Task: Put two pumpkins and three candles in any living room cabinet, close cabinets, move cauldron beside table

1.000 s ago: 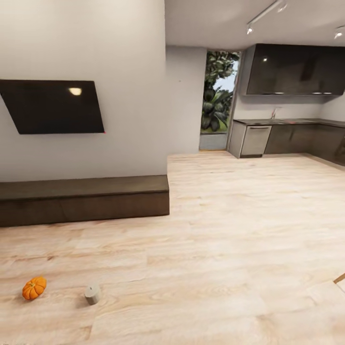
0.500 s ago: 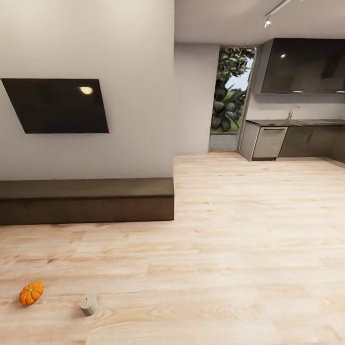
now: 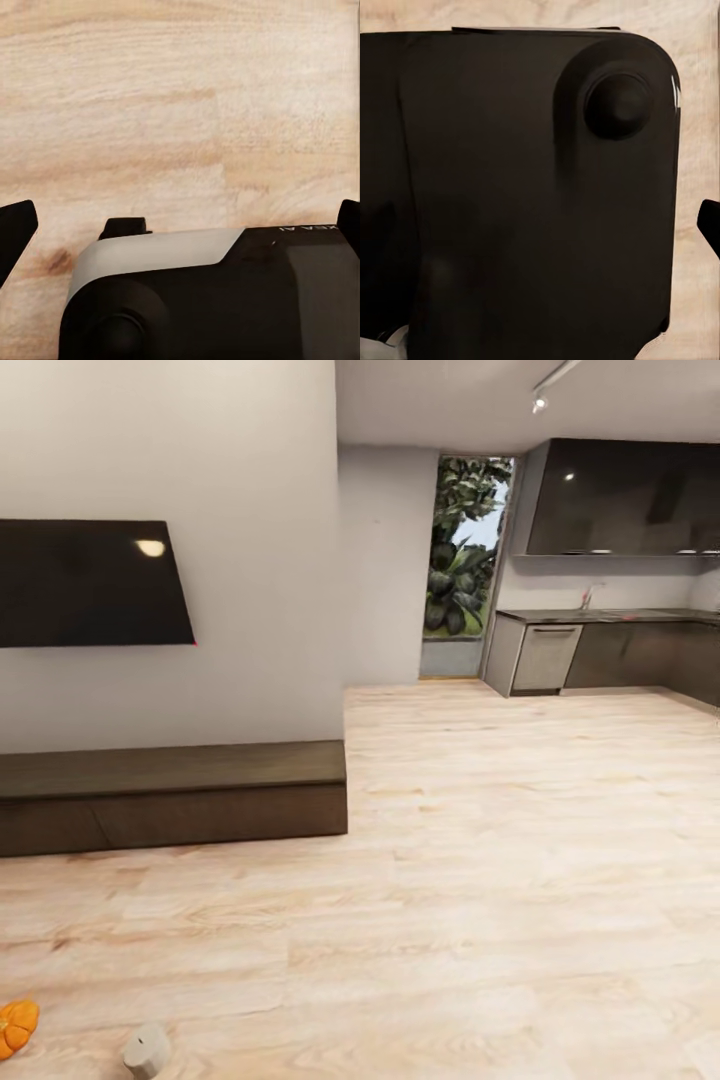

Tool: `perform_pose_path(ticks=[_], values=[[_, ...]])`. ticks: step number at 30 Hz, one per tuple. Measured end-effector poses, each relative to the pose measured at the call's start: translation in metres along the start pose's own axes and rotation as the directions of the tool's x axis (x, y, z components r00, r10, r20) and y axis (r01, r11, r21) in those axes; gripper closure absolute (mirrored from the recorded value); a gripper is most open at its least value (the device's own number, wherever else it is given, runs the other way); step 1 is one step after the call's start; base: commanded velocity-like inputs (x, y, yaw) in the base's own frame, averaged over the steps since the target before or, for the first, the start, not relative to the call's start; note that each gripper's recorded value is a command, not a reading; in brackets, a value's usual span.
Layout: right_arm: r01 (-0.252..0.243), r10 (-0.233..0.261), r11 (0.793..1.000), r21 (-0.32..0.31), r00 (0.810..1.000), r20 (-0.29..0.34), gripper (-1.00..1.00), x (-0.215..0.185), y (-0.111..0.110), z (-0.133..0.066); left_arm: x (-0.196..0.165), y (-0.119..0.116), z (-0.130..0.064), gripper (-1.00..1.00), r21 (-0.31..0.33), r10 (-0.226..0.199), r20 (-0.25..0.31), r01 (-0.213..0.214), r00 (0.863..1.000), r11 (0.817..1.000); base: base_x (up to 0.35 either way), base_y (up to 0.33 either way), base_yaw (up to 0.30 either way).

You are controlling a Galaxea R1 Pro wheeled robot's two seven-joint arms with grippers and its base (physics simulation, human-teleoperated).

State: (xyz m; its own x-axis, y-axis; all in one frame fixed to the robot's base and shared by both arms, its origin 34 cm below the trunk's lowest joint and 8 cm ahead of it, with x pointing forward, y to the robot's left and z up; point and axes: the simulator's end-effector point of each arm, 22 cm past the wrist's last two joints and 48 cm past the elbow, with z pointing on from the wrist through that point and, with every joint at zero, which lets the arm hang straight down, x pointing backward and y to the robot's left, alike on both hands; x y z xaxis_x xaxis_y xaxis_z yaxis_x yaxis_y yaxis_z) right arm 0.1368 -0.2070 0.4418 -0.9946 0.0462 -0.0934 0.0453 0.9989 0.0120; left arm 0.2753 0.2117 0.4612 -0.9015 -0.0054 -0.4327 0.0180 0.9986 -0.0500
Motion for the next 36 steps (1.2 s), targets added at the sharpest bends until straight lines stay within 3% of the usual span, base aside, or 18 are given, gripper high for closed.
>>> perform_pose_path(ticks=[36], values=[[-0.004, 0.004, 1.0, -0.003, 1.0, -0.008, -1.0, 0.0013, 0.0019, 0.0, 0.0, 0.0002, 0.0, -1.0, 0.0, 0.0, 0.0, 0.0, 1.0, 1.0, 0.298, 0.0, -0.004]])
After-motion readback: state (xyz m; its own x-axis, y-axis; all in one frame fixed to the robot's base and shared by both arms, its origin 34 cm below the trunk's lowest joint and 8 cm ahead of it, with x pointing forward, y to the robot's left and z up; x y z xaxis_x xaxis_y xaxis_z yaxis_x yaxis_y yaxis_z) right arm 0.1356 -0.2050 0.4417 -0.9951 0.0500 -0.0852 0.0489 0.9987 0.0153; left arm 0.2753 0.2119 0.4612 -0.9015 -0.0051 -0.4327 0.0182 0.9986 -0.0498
